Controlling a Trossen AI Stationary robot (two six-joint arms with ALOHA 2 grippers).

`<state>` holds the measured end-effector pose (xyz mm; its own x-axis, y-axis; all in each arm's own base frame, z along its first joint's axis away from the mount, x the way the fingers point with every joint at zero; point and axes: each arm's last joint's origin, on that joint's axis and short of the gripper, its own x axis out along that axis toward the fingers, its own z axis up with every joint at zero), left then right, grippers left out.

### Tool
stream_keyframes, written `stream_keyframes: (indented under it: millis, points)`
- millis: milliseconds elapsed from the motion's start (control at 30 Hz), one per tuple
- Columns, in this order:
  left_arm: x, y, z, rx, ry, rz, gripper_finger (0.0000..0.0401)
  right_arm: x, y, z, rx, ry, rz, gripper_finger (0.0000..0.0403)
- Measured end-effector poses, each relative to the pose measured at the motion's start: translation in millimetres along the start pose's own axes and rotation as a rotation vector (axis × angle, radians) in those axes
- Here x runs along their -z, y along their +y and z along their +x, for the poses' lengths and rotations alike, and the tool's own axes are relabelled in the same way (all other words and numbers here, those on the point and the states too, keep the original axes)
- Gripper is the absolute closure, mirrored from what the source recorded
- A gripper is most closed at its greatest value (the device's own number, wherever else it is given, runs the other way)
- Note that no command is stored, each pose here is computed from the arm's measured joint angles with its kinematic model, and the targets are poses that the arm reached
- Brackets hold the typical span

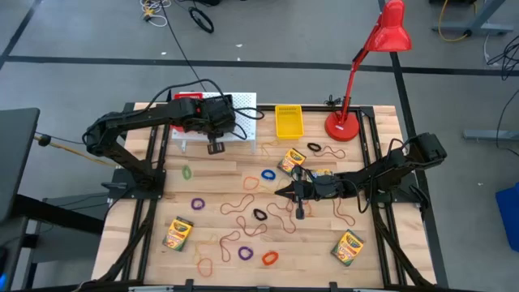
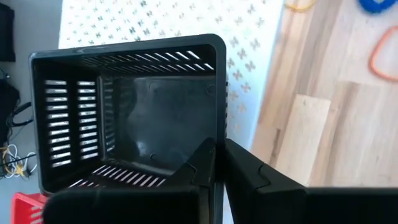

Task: Pick & Place Office Desk Supplies
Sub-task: Put the black bin on the shelf, then adjust the bins on the shelf

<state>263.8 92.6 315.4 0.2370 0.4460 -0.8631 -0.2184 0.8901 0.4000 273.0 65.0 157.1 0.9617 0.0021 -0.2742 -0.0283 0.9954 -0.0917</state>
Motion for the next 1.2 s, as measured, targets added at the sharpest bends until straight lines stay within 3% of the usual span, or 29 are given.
stream_keyframes:
  millis: [700,1200]
  points:
    - [2.3,0.4,0.0,-0.023,0.026,0.008,0.0369,0.0,0.0,0.0,0.001,0.000,0.000,0.0392]
    - [1.1,-4.2,-1.8,-0.018,0.019,0.025,0.0305,0.0,-0.1,0.0,0.004,0.000,0.000,0.0392]
